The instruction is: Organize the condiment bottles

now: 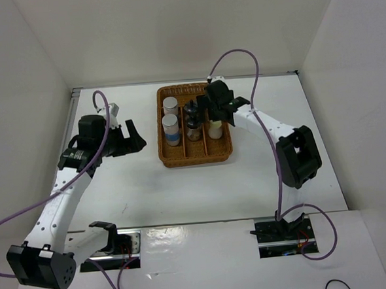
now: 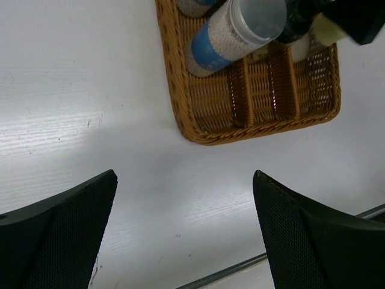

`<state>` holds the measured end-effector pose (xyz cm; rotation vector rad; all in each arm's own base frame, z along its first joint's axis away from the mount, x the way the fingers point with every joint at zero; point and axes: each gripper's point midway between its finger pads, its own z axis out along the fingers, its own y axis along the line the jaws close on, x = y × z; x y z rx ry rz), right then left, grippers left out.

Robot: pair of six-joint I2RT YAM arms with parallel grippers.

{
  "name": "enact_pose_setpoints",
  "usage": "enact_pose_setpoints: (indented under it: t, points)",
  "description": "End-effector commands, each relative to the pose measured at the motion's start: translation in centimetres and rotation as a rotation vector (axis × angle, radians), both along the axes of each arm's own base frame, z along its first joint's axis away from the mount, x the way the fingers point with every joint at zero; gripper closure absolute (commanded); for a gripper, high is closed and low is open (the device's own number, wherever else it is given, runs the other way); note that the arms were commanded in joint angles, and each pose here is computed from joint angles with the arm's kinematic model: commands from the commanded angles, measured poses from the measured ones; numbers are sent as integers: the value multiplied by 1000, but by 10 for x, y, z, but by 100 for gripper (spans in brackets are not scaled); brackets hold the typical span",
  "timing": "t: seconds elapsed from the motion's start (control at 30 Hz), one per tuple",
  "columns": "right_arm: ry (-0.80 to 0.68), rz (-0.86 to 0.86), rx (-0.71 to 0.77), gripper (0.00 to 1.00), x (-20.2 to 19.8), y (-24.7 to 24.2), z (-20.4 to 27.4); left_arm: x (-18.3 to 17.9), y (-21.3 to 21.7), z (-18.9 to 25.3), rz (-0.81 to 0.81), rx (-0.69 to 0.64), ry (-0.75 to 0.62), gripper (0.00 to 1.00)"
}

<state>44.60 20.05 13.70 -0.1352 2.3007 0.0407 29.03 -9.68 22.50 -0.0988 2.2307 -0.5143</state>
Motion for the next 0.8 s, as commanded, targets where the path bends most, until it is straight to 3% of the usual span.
enact_pose_setpoints:
  t: [0.0, 0.2, 0.5, 0.77]
  points:
    - [-175, -69, 115, 2, 1, -8, 85, -4, -5, -22, -13, -30, 71, 1]
    - [-223, -110, 188, 2, -33, -26, 115, -13, -10, -51, -5, -28, 176, 1]
    - [-214, -177, 244, 2, -90, -57, 105, -1, -8, -66, -38, 33, 231, 1]
    - [-224, -191, 236, 2, -97, -65, 99, 7, -2, -78, 0, 60, 254, 1]
